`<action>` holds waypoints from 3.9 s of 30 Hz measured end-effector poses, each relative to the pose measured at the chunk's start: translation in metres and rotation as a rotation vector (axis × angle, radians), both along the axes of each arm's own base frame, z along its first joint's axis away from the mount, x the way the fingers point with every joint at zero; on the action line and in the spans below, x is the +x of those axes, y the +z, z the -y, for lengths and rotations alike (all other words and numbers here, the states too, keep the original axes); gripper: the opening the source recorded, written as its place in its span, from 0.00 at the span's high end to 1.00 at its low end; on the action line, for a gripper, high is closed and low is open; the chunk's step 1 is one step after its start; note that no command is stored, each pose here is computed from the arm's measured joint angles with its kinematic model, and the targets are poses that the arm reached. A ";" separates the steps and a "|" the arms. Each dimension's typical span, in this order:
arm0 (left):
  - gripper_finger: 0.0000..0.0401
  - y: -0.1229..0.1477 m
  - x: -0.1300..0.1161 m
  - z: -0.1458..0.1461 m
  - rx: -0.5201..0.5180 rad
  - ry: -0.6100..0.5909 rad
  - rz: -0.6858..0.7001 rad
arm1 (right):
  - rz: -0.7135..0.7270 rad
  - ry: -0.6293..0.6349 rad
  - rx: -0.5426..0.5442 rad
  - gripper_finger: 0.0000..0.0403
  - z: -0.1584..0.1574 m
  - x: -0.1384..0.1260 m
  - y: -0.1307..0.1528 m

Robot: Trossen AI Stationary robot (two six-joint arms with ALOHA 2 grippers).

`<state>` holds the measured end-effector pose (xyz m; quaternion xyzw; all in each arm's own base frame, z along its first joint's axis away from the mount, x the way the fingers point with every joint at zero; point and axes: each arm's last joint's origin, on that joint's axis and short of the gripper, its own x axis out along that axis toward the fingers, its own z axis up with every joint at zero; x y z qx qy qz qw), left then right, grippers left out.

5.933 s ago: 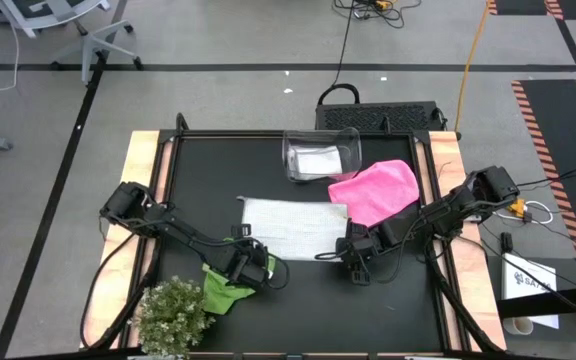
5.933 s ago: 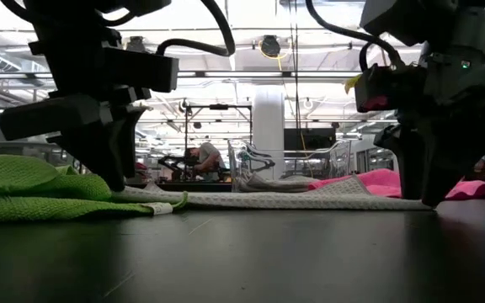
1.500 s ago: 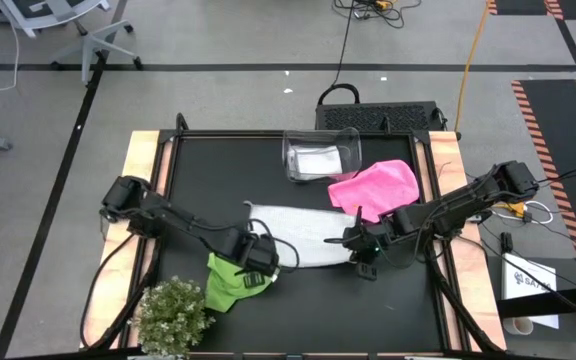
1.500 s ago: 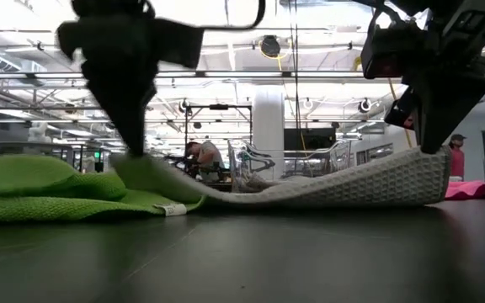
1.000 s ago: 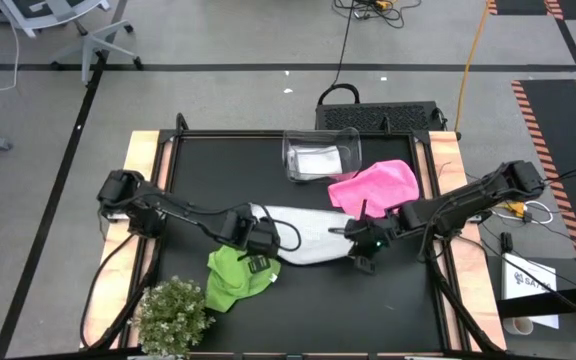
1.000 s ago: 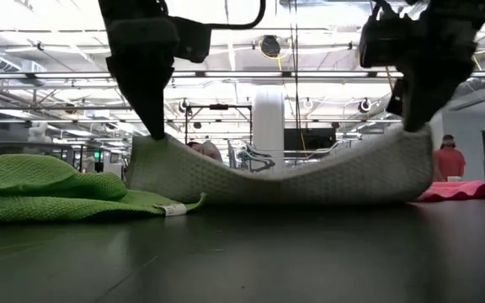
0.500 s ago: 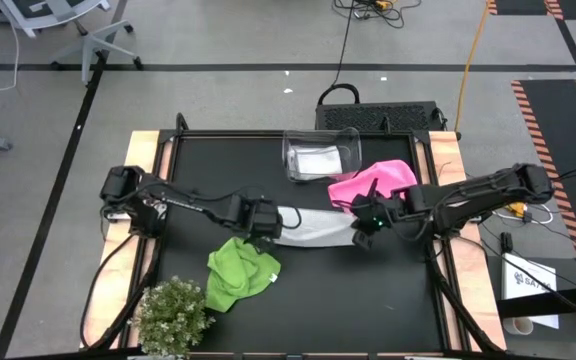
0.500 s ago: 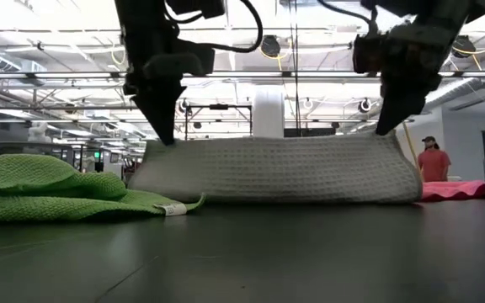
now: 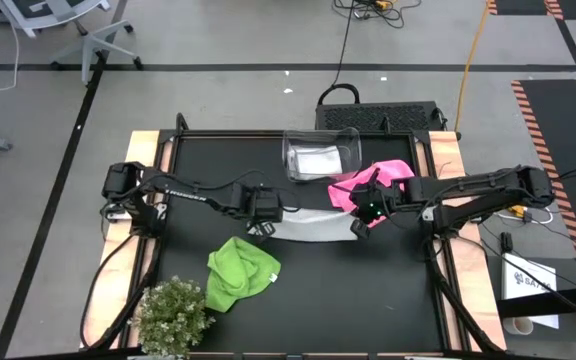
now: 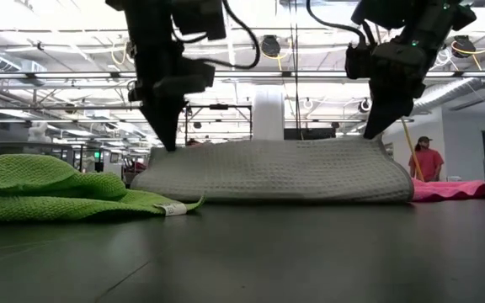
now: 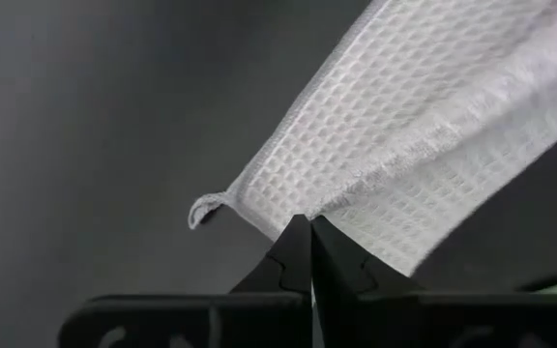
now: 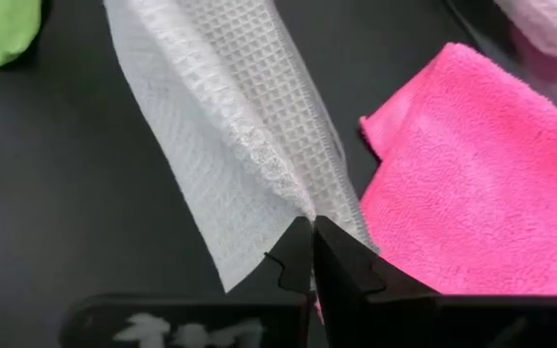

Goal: Fold microfiber towels
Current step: Fold the gray microfiber cloth

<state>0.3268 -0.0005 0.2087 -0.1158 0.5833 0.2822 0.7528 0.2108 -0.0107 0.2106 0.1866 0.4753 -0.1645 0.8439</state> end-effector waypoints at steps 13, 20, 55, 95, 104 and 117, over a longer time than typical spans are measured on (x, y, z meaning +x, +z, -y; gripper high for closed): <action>1.00 -0.023 -0.010 -0.011 -0.008 0.032 -0.039 | -0.039 -0.023 -0.003 1.00 0.007 -0.010 -0.025; 0.99 -0.022 -0.004 -0.013 -0.002 -0.002 0.023 | -0.019 -0.038 0.004 1.00 0.007 -0.015 -0.042; 0.70 -0.019 0.006 -0.014 0.120 -0.013 0.116 | 0.239 -0.060 -0.123 0.82 0.014 0.015 0.002; 0.99 -0.075 -0.055 -0.023 -0.062 -0.312 1.067 | 0.662 -0.030 -0.081 1.00 -0.007 0.086 -0.079; 1.00 -0.083 -0.053 -0.021 -0.064 -0.421 1.027 | 0.664 -0.045 -0.068 1.00 -0.007 0.094 -0.096; 1.00 -0.095 -0.053 -0.020 0.009 -0.498 0.945 | 0.627 -0.053 -0.062 1.00 -0.006 0.098 -0.114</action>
